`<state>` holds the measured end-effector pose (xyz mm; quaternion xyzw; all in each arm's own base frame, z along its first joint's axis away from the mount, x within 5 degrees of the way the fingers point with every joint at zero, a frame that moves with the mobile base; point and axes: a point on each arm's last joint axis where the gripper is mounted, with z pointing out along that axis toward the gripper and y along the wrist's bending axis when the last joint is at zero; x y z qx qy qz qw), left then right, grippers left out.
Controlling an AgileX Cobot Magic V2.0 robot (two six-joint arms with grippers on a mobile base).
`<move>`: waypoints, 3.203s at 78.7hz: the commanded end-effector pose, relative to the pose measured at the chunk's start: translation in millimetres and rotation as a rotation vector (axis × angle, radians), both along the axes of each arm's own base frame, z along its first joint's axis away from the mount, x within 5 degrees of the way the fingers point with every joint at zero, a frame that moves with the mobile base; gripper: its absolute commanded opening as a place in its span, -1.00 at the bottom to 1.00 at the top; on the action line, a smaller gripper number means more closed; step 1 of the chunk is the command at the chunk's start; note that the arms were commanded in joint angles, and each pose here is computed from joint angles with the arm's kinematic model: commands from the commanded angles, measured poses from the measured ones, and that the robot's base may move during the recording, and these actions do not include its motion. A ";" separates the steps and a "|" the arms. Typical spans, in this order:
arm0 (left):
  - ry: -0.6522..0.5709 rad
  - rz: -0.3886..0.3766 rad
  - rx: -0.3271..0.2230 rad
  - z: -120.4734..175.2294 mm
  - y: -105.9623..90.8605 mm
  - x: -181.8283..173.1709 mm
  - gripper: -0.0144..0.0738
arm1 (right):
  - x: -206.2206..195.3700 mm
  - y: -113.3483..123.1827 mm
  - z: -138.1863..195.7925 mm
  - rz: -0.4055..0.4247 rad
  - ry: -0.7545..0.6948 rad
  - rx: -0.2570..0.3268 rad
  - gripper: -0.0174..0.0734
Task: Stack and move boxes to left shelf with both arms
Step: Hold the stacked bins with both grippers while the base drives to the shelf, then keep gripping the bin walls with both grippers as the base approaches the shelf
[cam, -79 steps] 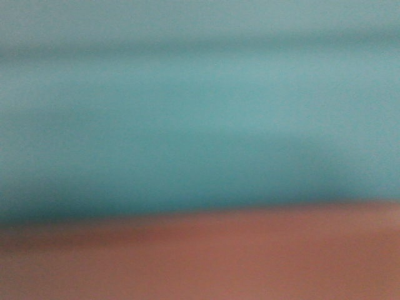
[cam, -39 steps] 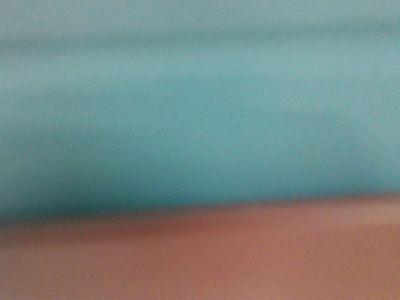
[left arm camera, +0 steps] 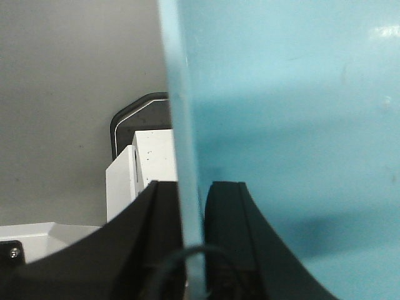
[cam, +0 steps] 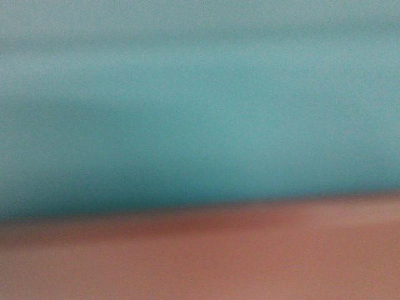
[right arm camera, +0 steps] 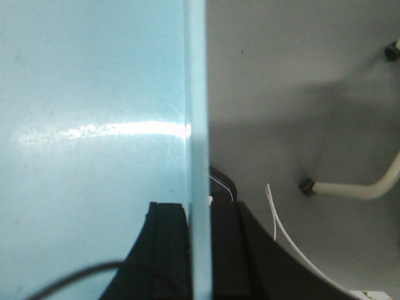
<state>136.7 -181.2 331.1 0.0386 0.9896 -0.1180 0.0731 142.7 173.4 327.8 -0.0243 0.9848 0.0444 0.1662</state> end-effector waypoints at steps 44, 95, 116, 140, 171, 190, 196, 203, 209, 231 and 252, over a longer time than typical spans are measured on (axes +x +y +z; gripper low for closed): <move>-0.189 -0.015 0.093 18.8 14.0 8.3 -0.68 | -6.6 -1.6 16.4 0.004 0.002 0.067 -0.47; -0.184 -0.015 0.091 18.7 13.8 7.9 -0.68 | -6.3 -1.7 16.5 0.004 -0.002 0.065 -0.47; -0.183 -0.016 0.090 18.7 13.7 7.8 -0.68 | -6.2 -1.9 16.5 0.004 -0.004 0.063 -0.47; -0.182 -0.015 0.092 18.7 13.9 7.7 -0.68 | -5.8 -2.1 16.6 0.004 -0.008 0.061 -0.47; -0.183 -0.016 0.091 18.7 13.8 7.8 -0.68 | -5.3 -2.4 16.7 0.004 -0.014 0.057 -0.47; -0.183 -0.016 0.091 18.7 13.8 7.8 -0.68 | -5.3 -2.4 16.7 0.004 -0.014 0.057 -0.47; -0.183 -0.016 0.091 18.7 13.8 7.8 -0.68 | -5.3 -2.4 16.7 0.004 -0.014 0.057 -0.47; -0.183 -0.016 0.091 18.7 13.8 7.8 -0.68 | -5.3 -2.4 16.7 0.004 -0.014 0.057 -0.47; -0.183 -0.016 0.091 18.7 13.8 7.8 -0.68 | -5.3 -2.4 16.7 0.004 -0.014 0.057 -0.47; -0.183 -0.016 0.091 18.7 13.8 7.8 -0.68 | -5.2 -2.5 16.7 0.004 -0.015 0.056 -0.47; -0.183 -0.016 0.091 18.7 13.8 7.8 -0.68 | -5.2 -2.5 16.7 0.004 -0.015 0.056 -0.47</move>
